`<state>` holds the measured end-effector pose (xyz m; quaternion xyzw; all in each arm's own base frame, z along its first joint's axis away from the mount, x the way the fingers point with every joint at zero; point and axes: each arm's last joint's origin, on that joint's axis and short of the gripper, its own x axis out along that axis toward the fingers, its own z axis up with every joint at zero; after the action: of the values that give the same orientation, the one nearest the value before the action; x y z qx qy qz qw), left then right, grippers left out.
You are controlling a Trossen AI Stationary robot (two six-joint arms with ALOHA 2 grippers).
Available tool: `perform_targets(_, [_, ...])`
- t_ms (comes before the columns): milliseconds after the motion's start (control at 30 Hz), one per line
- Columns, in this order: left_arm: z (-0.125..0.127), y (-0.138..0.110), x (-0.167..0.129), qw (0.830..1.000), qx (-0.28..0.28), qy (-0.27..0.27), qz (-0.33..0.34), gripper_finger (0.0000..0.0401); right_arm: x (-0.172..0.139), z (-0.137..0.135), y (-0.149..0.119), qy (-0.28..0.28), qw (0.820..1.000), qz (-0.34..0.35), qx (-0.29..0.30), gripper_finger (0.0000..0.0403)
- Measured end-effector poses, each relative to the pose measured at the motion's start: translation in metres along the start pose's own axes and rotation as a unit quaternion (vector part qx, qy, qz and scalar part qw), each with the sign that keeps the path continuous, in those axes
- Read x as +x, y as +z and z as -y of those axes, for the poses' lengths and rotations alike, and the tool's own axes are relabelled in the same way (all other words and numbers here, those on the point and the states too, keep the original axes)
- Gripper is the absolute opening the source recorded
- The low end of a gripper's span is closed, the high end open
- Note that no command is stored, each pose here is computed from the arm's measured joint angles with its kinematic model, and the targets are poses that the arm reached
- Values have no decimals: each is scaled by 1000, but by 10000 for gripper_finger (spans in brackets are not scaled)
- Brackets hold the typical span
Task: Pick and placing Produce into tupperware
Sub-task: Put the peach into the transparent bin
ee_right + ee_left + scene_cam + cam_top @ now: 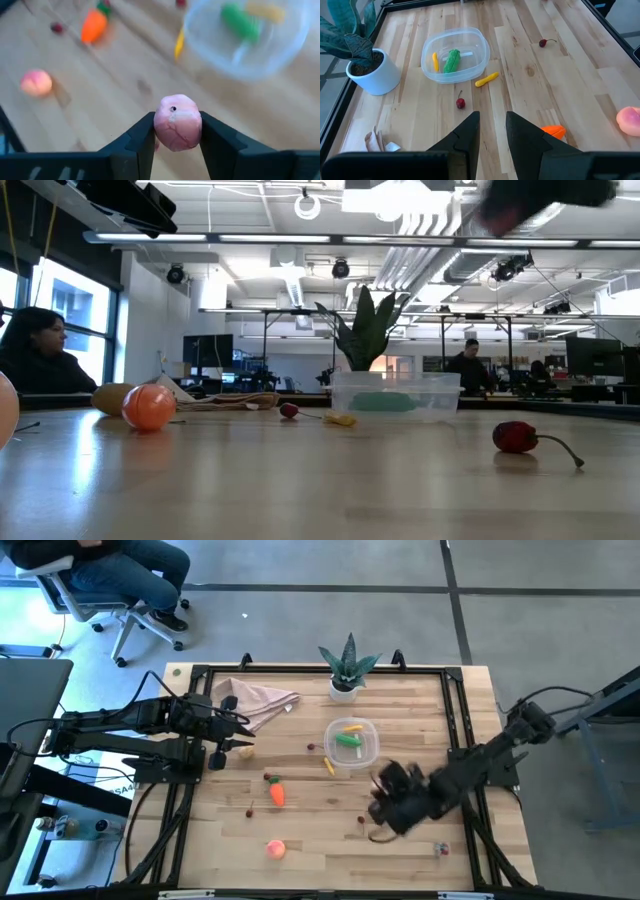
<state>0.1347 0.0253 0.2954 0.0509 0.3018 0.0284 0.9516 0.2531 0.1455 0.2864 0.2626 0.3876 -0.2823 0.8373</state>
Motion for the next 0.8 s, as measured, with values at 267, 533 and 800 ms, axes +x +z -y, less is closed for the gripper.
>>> perform_targets(267, [0,0,0,1000,0,0,0,83,11,24,105,-15,998,13,-62,128])
perform_targets(533, [0,0,0,1000,0,0,0,83,61,79,144,-35,995,-82,-49,128])
perform_targets(800, [0,0,0,1000,0,0,0,83,116,105,132,-20,989,-139,-55,128])
